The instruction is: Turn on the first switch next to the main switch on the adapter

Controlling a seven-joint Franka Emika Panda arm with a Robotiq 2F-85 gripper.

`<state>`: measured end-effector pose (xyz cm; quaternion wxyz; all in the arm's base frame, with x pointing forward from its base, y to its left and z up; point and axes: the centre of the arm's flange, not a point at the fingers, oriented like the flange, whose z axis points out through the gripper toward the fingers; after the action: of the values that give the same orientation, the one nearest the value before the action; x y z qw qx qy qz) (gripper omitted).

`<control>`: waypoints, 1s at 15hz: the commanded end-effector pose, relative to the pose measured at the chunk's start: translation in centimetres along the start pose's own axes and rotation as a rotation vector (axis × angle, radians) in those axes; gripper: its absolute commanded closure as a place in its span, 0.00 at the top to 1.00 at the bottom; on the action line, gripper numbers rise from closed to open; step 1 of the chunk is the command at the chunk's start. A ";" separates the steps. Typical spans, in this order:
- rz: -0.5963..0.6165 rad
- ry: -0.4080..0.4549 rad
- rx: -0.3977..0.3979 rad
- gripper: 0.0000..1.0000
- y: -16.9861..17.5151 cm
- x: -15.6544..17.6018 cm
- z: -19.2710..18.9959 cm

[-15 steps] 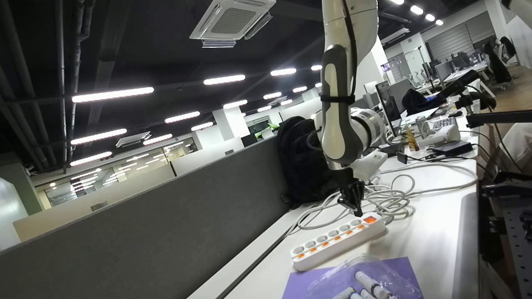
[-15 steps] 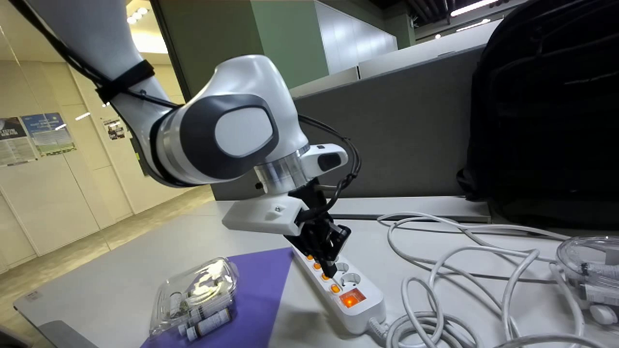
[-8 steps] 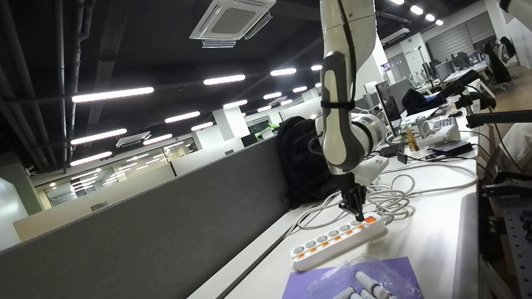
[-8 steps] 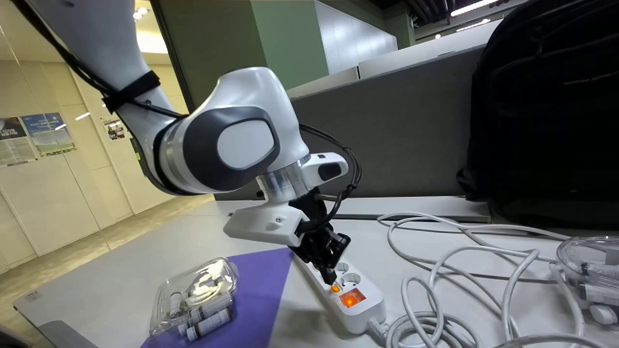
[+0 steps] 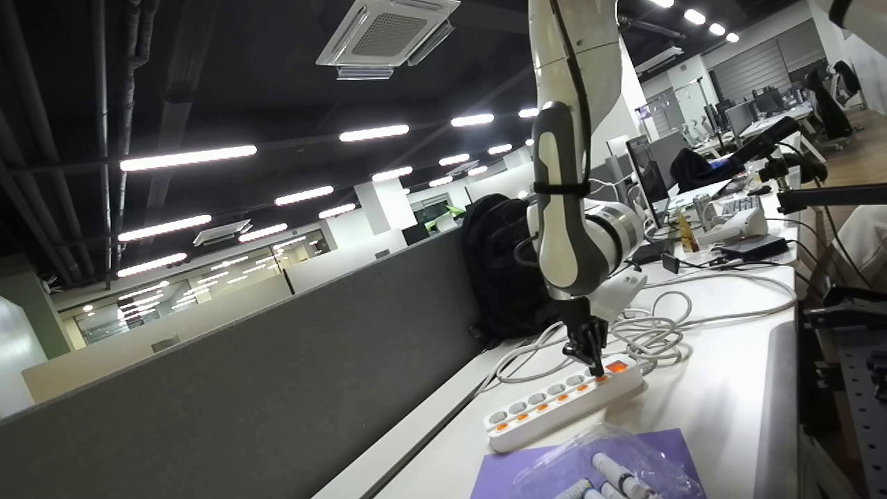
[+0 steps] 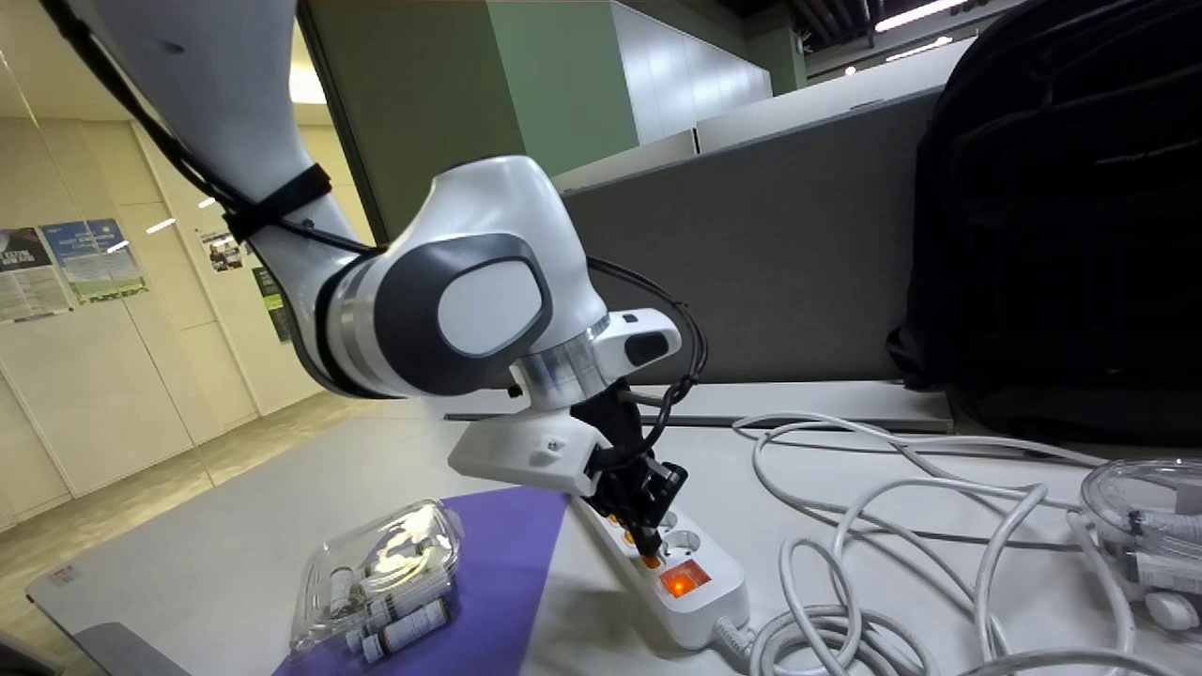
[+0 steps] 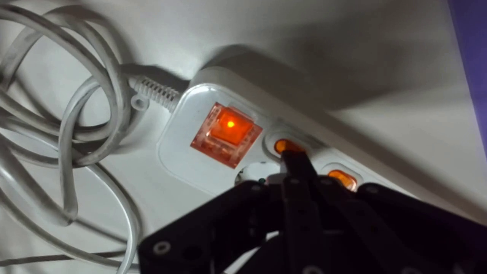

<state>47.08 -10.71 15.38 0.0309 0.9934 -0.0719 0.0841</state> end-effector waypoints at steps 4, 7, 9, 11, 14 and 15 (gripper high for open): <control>0.038 0.010 0.005 0.00 0.1 1.3 1.3; 0.042 0.005 -0.003 0.00 -0.2 1.1 1.5; 0.043 0.008 -0.035 0.00 -0.6 0.8 2.0; 0.054 0.016 -0.085 0.00 -1.1 0.5 2.6; 0.073 0.020 -0.232 0.00 -2.1 0.3 4.2; 0.073 0.020 -0.269 0.00 -2.4 0.2 4.7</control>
<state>48.17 -10.38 14.45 0.0958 0.9850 -0.0954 0.1070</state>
